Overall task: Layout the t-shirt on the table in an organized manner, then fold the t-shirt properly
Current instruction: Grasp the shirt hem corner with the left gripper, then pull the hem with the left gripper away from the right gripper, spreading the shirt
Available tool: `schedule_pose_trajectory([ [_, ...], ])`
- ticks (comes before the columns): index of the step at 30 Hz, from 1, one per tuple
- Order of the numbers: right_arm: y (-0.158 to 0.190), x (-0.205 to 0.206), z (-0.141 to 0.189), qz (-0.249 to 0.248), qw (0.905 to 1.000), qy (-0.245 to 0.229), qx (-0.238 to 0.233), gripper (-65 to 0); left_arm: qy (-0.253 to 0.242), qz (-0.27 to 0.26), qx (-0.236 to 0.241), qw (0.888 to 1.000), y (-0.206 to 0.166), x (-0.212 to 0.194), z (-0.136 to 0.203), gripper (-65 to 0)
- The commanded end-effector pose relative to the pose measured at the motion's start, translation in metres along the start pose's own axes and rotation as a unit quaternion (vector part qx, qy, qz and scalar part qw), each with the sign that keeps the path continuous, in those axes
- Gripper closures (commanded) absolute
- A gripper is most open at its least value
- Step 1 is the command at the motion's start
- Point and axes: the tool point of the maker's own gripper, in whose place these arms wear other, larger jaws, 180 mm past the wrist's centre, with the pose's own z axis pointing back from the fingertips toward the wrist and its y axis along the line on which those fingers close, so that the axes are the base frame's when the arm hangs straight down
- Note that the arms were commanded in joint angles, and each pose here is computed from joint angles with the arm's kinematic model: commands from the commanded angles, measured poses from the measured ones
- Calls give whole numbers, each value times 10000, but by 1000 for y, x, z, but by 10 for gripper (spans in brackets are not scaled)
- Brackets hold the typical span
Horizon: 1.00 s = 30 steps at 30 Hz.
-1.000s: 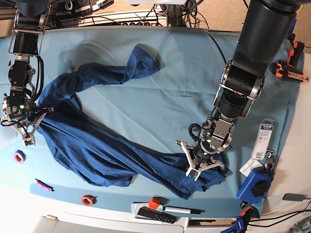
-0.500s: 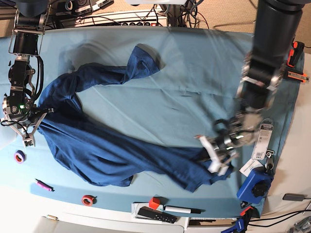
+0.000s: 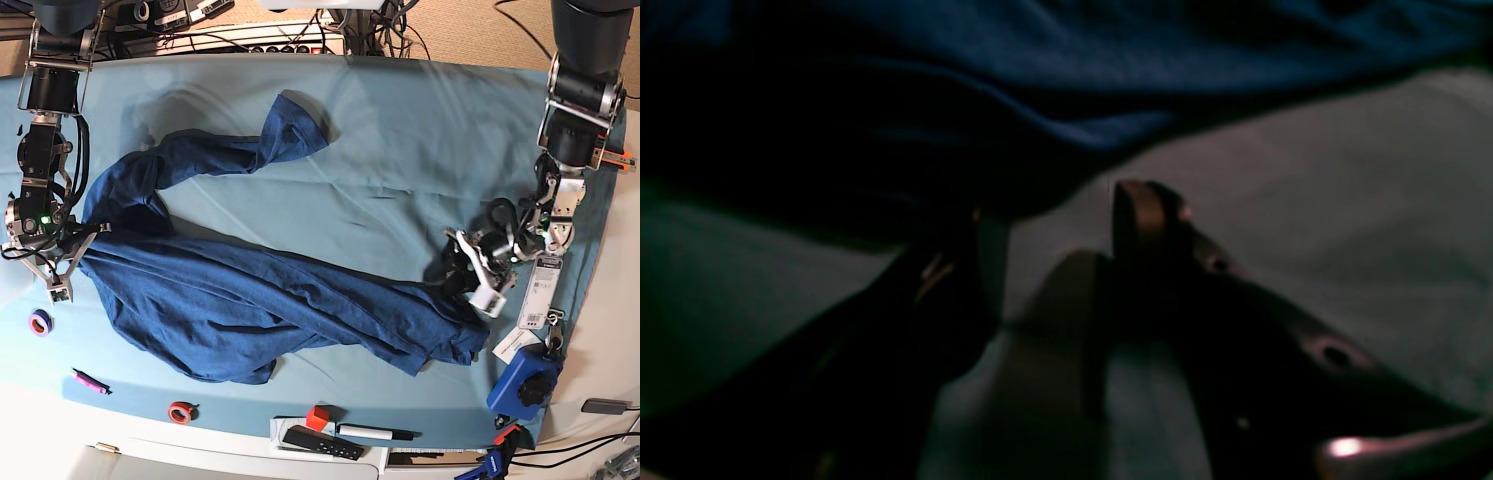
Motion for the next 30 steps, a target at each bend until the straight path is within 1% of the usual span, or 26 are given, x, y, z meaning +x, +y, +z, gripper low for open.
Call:
schedule_pose_trajectory([
  [1, -22, 14, 8, -33, 9994, -209, -265, 0, -530, -175, 11, 9984, 6, 42, 6, -262],
  [4, -22, 13, 8, -32, 9994, -207, -267, 0, -1109, -352, 93, 9932, 7, 86, 12, -262],
  [5, -22, 14, 8, -32, 9994, -209, -267, 0, -1240, -379, 325, 9910, 15, 99, 13, -262],
  [6, -22, 14, 8, -32, 9994, -211, -267, 0, -1299, -432, 583, 9889, 25, 110, 13, -262],
  [8, -22, 14, 8, -34, 9994, -209, -266, 0, -1188, -562, 1116, 9850, 45, 122, 10, -262],
  [9, -22, 14, 8, -33, 9994, -211, -265, 0, -1141, -553, 1315, 9832, 52, 127, 8, -262],
  [10, -22, 14, 8, -34, 9994, -219, -264, 0, -1141, -560, 1405, 9819, 56, 133, 6, -262],
  [12, -22, 15, 8, -33, 9993, -251, -264, 0, -1099, -584, 1450, 9816, 61, 142, -1, -262],
  [14, -22, 15, 8, -33, 9993, -259, -266, 0, -904, -643, 1457, 9831, 63, 142, -13, -262],
  [17, -22, 15, 8, -33, 9993, -259, -266, 0, -340, -650, 1231, 9897, 58, 124, -38, -260],
  [19, -22, 16, 8, -34, 9993, -270, -267, 0, -101, -558, 1214, 9910, 57, 114, -51, -260],
  [23, -22, 16, 8, -33, 9993, -263, -266, 0, -33, -403, 1150, 9925, 49, 113, -66, -260],
  [26, -22, 16, 8, -31, 9993, -264, -265, 0, 101, -608, 1122, 9918, 41, 110, -75, -260],
  [30, -22, 16, 8, -31, 9993, -263, -265, 0, 265, -851, 1294, 9876, 41, 105, -79, -260],
])
